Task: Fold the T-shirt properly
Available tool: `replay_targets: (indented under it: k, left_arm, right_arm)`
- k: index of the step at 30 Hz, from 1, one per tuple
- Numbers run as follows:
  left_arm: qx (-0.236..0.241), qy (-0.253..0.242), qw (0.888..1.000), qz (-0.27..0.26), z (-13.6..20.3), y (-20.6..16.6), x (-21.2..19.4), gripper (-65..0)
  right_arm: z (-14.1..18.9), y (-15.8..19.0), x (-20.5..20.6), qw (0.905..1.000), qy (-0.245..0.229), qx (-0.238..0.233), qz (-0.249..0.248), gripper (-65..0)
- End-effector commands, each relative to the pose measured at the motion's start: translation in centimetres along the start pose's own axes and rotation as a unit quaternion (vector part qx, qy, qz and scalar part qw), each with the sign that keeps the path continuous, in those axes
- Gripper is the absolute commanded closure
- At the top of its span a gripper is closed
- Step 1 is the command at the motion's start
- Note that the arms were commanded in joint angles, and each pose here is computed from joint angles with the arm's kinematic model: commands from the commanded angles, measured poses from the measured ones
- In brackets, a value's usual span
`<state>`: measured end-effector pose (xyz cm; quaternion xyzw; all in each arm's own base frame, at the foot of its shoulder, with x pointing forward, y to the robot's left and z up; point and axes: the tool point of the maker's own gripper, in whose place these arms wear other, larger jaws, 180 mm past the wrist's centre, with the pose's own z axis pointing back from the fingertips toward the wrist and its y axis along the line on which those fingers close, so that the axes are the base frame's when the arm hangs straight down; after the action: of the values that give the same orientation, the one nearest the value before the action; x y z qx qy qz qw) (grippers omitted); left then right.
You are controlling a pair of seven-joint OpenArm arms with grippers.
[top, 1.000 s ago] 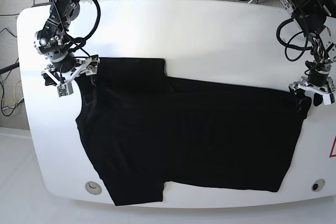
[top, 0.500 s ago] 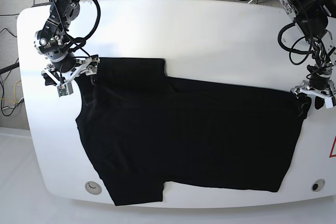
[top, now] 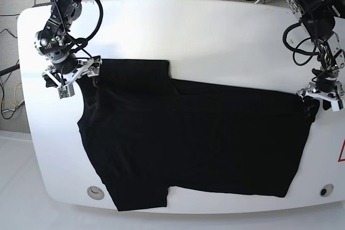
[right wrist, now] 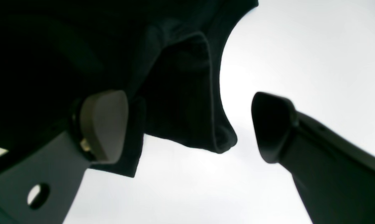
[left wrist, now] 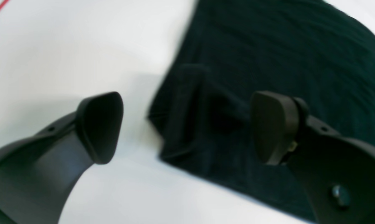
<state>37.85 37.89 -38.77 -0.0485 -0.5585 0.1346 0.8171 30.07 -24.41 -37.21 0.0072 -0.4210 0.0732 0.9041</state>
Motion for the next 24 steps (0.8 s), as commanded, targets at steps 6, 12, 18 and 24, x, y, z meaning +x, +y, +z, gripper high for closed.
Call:
replay_targets:
  k: [6,12,18,24]
  left_arm:
    - [0.001,-0.058,0.998,-0.006,0.1,0.6,3.6,-45.1]
    - [0.002,-0.079,0.997,-0.006,0.2,0.6,4.0,-1.4]
    - [0.004,-0.072,0.997,0.001,0.2,0.7,3.3,-0.5]
    - [0.004,-0.072,0.997,0.001,0.2,0.7,3.3,0.0]
  right_arm:
    - [0.4,0.0,1.1,0.9996,-0.026,-0.004,-0.008,-58.4]
    - [0.4,0.2,0.9,0.9997,-0.025,-0.003,-0.009,-58.4]
    - [0.5,0.3,0.3,0.9998,-0.019,-0.002,-0.01,-58.4]
    - [0.5,0.3,0.2,0.9998,-0.018,-0.002,-0.01,-58.4]
